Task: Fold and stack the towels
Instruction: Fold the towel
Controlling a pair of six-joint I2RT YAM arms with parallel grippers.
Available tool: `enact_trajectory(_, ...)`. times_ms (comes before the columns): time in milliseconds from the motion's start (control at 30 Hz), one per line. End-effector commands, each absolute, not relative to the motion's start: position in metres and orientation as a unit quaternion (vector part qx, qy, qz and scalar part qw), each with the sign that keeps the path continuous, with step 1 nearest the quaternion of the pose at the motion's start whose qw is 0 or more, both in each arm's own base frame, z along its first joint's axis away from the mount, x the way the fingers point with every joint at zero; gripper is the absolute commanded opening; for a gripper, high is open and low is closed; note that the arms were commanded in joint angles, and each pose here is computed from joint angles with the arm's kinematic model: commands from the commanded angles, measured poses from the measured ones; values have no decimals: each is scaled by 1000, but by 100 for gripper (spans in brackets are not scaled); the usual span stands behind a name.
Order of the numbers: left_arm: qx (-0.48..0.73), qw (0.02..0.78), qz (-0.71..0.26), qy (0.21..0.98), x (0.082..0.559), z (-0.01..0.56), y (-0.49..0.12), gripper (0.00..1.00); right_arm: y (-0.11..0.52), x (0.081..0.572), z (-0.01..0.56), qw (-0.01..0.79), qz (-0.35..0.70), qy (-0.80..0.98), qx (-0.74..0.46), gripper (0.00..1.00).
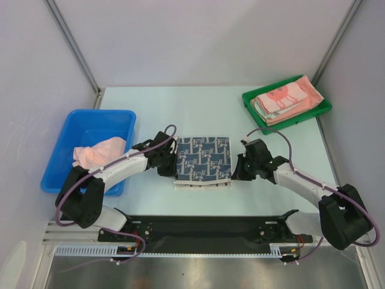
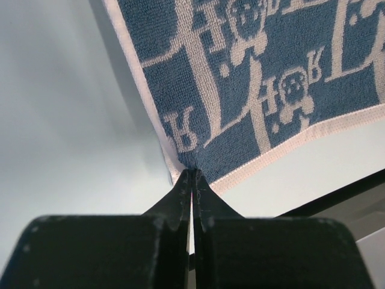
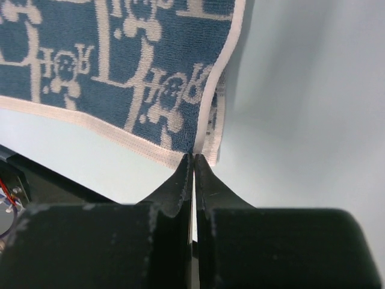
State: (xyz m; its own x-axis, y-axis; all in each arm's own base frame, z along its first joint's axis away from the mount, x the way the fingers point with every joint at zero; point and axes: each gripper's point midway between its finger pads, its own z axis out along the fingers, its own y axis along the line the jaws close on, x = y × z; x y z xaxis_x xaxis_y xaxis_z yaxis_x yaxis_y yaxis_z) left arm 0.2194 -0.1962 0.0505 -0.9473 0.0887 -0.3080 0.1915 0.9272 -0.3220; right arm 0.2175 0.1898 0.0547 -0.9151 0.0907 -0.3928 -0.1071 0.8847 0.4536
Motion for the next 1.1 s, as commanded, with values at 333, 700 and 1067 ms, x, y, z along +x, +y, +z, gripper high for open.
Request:
enact_trajectory(333,73,122,-166,976,196,18,-187,0,201,195,31,182,286,941,-9,0)
enact_trajectory(700,77,124,-145,979,196,25,-179,0,196,193,35,183,276,944,-4,0)
enact_trajectory(1067,82,147,-179,970,196,67,-193,0,198,190,71,203,292,934,-11,0)
